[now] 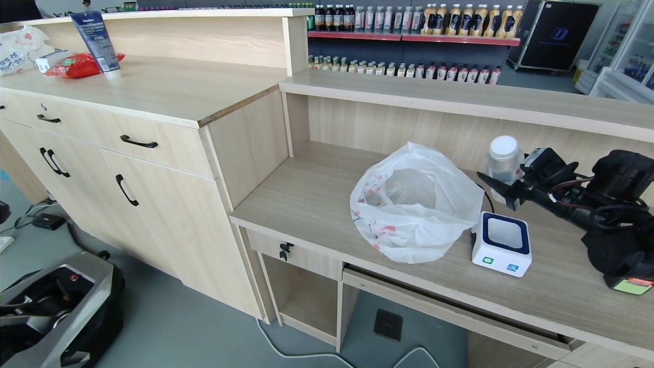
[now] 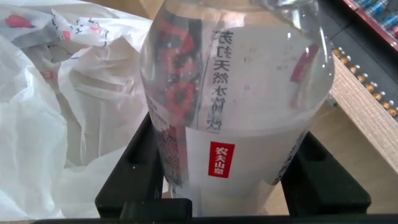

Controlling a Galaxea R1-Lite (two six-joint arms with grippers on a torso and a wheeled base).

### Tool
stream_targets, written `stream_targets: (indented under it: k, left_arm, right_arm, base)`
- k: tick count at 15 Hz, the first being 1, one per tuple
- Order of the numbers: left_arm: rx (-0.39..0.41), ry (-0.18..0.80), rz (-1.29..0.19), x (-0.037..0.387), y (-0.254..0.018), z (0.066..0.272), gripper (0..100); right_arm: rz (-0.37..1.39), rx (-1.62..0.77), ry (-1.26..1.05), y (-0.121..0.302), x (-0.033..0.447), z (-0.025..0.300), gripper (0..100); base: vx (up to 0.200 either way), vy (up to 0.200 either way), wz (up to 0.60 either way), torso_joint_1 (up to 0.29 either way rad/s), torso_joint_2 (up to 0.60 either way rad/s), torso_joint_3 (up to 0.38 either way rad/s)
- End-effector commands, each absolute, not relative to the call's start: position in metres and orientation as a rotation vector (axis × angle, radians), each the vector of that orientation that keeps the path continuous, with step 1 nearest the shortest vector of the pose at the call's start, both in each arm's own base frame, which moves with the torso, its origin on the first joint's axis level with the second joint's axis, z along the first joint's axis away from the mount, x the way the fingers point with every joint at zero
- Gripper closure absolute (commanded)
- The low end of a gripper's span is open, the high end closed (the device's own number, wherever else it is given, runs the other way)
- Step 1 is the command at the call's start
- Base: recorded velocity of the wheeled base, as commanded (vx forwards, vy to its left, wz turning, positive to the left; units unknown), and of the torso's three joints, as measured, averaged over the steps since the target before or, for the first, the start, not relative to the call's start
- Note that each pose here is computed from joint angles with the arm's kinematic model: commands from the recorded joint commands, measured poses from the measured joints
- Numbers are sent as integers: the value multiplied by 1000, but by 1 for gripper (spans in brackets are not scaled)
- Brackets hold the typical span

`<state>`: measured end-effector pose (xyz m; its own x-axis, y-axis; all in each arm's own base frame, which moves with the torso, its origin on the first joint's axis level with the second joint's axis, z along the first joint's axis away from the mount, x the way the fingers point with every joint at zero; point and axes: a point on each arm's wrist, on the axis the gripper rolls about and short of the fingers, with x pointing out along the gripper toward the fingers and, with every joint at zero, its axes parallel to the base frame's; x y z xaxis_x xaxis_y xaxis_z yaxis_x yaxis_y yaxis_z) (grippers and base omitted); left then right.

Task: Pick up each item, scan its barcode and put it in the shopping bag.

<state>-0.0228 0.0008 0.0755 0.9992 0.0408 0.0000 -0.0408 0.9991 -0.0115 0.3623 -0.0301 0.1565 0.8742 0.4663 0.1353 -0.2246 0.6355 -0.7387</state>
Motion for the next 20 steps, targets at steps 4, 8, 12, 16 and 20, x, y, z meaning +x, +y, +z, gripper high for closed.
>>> stream_targets:
  k: [4, 8, 12, 16, 20]
  left_arm:
    - [-12, 0, 41, -23, 1, 75, 0]
    - [-12, 0, 41, -23, 1, 75, 0]
    - [-12, 0, 41, -23, 1, 75, 0]
    - [-12, 0, 41, -23, 1, 75, 0]
    - [-11, 0, 41, -23, 1, 75, 0]
  right_arm:
    - [465, -819, -389, -35, 384, 138, 100]
    - [493, -818, -398, -34, 390, 125, 100]
    - [512, -822, -427, -33, 398, 113, 100]
    - [529, -822, -431, -28, 398, 111, 100]
    - [525, -824, -432, -29, 395, 117, 100]
  base:
    - [0, 0, 0, 0, 0, 0]
    - [0, 0, 0, 0, 0, 0]
    - [0, 0, 0, 0, 0, 0]
    - [0, 0, 0, 0, 0, 0]
    - [0, 0, 0, 0, 0, 0]
